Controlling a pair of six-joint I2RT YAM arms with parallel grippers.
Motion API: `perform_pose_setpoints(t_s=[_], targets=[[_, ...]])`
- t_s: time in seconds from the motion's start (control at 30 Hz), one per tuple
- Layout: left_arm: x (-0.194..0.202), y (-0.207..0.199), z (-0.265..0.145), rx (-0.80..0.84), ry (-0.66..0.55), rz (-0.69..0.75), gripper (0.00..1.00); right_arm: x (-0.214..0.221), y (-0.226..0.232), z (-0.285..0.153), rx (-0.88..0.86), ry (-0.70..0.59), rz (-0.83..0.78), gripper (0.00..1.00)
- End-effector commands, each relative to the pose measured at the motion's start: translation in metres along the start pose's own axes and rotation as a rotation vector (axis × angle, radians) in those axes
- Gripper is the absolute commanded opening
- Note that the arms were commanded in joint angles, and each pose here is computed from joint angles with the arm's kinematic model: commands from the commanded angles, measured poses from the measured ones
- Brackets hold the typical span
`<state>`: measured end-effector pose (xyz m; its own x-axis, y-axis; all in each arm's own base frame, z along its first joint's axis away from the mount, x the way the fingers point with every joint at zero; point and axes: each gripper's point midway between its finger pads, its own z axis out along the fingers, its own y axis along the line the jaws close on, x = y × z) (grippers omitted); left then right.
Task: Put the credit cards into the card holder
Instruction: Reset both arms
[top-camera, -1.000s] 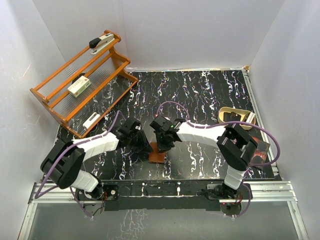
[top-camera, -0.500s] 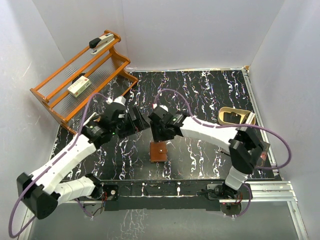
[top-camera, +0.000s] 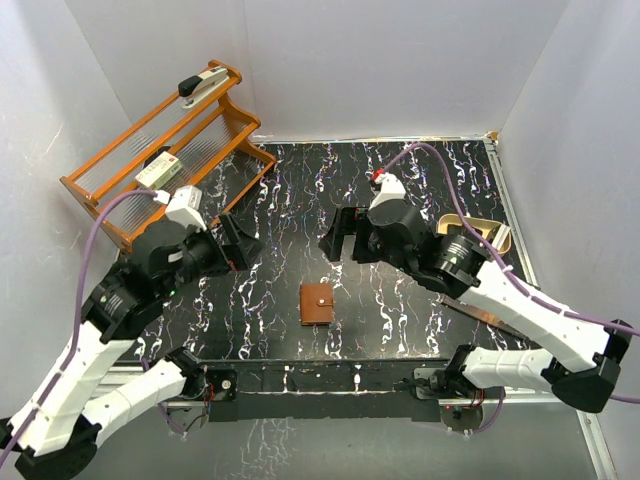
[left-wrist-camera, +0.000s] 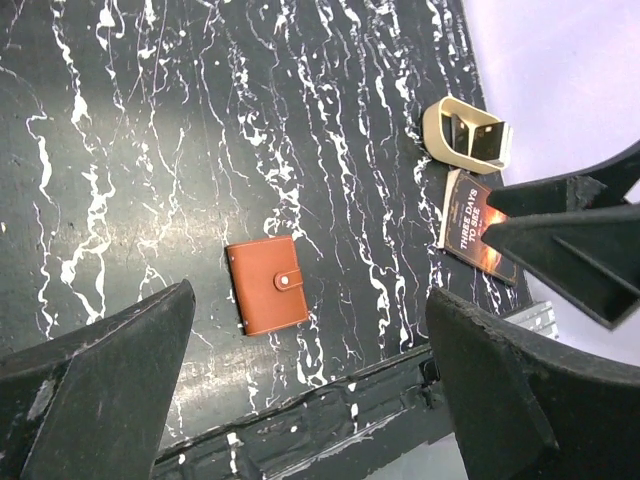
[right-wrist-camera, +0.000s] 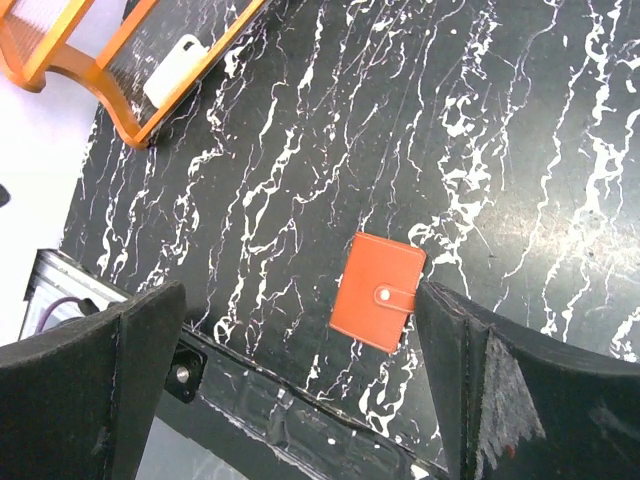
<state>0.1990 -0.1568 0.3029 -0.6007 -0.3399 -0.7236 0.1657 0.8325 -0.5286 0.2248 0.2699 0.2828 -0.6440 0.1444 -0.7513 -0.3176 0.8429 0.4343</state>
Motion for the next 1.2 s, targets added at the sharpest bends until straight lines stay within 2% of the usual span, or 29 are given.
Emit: perform_pose_setpoints(t_s=[0.0,0.3,0.63,1.17], targets=[[-0.005,-0.004,-0.017,0.077,-0.057,0.063,0.99,-0.002,-0.01,-0.007,0.022,-0.06,0.101,0.98],[0.013,0.006,0.004,0.01,0.034,0.051,0.99,0.0,-0.02,-0.016,-0.006,-0.137,0.162,0.98],[-0.014,-0.009,-0.006,0.092,-0.102,0.061,0.99,-0.005,-0.02,-0.022,-0.002,-0.141,0.162,0.98],[-0.004,-0.002,0.003,0.061,-0.071,0.042,0.99,0.004,-0.021,-0.02,-0.003,-0.113,0.183,0.98]])
